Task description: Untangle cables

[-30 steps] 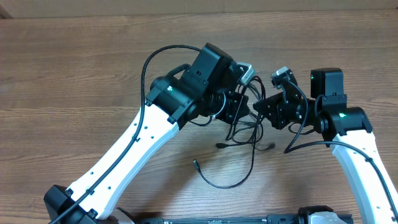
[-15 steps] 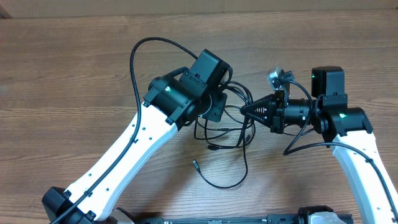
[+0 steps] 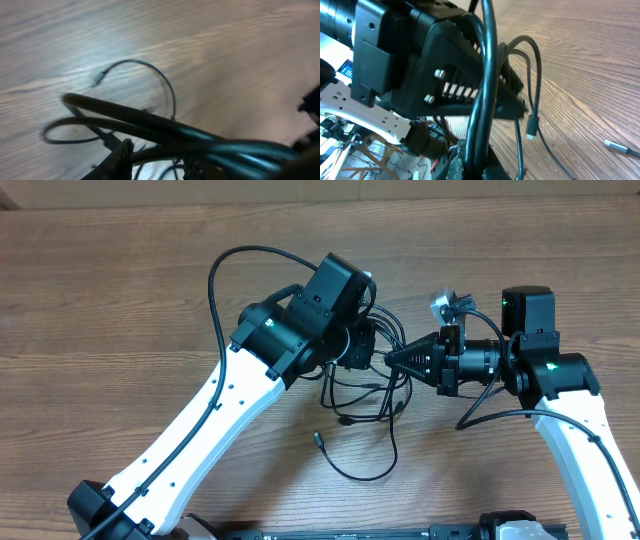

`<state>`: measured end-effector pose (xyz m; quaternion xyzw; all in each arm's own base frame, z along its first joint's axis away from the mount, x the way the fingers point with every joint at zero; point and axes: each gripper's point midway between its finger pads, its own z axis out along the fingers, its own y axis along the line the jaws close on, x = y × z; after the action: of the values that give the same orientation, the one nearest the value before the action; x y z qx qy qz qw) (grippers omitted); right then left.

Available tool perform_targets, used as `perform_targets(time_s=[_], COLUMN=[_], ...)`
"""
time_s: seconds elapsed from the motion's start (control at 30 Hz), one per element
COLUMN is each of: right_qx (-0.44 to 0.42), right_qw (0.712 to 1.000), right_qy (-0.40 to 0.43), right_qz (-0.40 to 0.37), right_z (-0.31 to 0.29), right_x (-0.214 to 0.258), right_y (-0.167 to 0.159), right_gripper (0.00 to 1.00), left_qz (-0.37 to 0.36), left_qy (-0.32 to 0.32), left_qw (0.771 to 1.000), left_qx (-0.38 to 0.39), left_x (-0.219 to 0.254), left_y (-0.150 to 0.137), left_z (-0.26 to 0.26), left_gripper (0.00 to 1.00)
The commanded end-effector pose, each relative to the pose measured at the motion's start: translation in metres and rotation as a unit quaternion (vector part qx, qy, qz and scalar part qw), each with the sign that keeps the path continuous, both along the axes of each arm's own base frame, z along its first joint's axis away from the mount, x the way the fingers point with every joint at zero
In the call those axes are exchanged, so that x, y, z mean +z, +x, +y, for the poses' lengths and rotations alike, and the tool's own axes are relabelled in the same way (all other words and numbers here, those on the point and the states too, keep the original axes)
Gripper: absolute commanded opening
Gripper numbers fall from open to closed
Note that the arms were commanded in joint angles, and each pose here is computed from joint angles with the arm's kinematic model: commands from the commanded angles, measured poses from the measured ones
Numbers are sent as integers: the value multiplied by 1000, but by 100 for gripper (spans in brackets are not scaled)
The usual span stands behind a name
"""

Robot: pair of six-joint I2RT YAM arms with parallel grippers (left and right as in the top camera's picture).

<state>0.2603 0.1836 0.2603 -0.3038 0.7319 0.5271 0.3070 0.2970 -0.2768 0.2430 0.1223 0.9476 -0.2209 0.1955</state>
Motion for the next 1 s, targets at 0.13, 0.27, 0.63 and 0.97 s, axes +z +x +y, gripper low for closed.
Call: perform_targets(time_s=[0.13, 0.27, 0.63, 0.97], right_qx=[33, 41, 45, -19], right_qw=[998, 998, 997, 999], right_qy=[40, 48, 54, -23], right_qz=[-24, -23, -23, -16], right_z=[5, 5, 6, -3], right_x=[25, 28, 30, 3], right_y=[-13, -16, -17, 3], right_gripper=[4, 4, 4, 15], left_qz=[14, 2, -28, 31], left_qy=[-56, -42, 9, 43], left_qw=[998, 999, 999, 998], left_qx=[-16, -3, 37, 25], left_x=[23, 21, 16, 1], left_y=[-13, -8, 6, -22], left_z=[-14, -10, 10, 26], left_gripper=[34, 21, 4, 4])
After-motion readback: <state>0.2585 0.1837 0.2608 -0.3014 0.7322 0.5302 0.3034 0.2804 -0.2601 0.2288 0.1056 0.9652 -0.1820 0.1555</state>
